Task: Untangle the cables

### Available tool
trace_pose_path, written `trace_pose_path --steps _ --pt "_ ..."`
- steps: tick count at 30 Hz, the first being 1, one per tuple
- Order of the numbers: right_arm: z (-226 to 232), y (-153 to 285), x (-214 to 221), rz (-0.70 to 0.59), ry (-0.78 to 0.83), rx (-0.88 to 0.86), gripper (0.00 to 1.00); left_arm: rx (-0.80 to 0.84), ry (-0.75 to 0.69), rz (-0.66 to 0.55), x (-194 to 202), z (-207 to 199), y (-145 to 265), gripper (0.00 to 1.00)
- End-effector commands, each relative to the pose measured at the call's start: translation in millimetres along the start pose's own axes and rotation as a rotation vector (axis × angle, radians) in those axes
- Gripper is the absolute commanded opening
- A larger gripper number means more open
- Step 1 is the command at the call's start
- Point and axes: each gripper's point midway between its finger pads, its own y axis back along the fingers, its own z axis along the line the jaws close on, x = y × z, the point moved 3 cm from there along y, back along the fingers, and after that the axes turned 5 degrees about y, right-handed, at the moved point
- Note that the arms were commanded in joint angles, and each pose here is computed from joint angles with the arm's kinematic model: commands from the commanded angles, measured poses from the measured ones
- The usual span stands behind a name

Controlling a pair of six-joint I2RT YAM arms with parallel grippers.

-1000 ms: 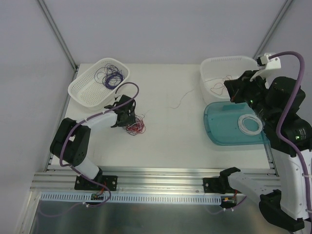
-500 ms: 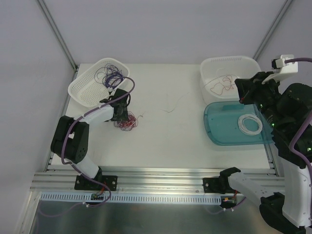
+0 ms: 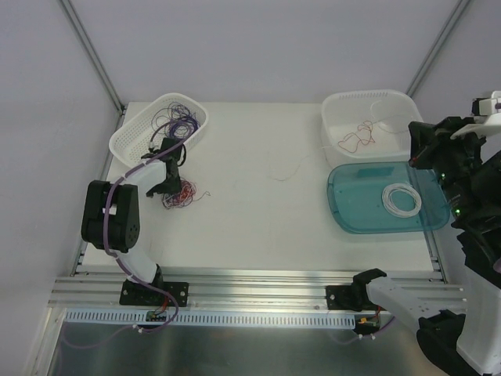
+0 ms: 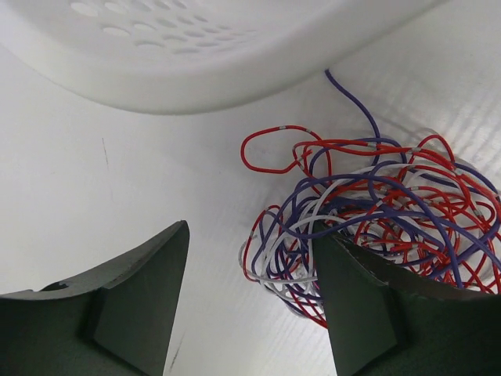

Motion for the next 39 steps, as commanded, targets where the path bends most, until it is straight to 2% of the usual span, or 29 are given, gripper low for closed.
trace_pose_path --steps 1,5,10,15,22,27,34,39 --pt "-14.9 17.2 -25.5 -0.090 0.019 0.062 0.01 -0.038 -0.004 0.040 -1.8 12.9 -6.1 0.64" --pt "-20.8 29.2 -41.3 -0.150 0.029 0.079 0.01 -0.055 0.031 0.072 -2.0 24.3 -15.1 0.61" --pt "-20.4 26.4 -39.2 -0.144 0.037 0.080 0.01 -0.013 0.071 0.080 -6.9 26.0 -11.6 0.59" --pt "-23.6 4.5 -8.5 -0.073 0.064 0.134 0.01 0.159 0.103 0.075 -10.0 6.5 11.4 0.62" --pt "-34.5 -12.1 15.2 -0.030 0.102 0.232 0.01 0.409 0.041 0.080 2.5 -33.8 54.0 0.64" --pt "-42.2 -20.6 34.2 0.010 0.144 0.295 0.01 0.523 -0.009 0.094 19.2 -62.2 79.6 0.65" --pt "-43.8 -36.7 79.6 0.103 0.150 0.327 0.01 0.652 -0.046 0.142 43.1 -90.1 105.1 0.66" --pt "-49.1 -54.5 144.4 0.240 0.109 0.380 0.01 0.698 -0.027 0.095 38.0 -88.0 123.9 0.69"
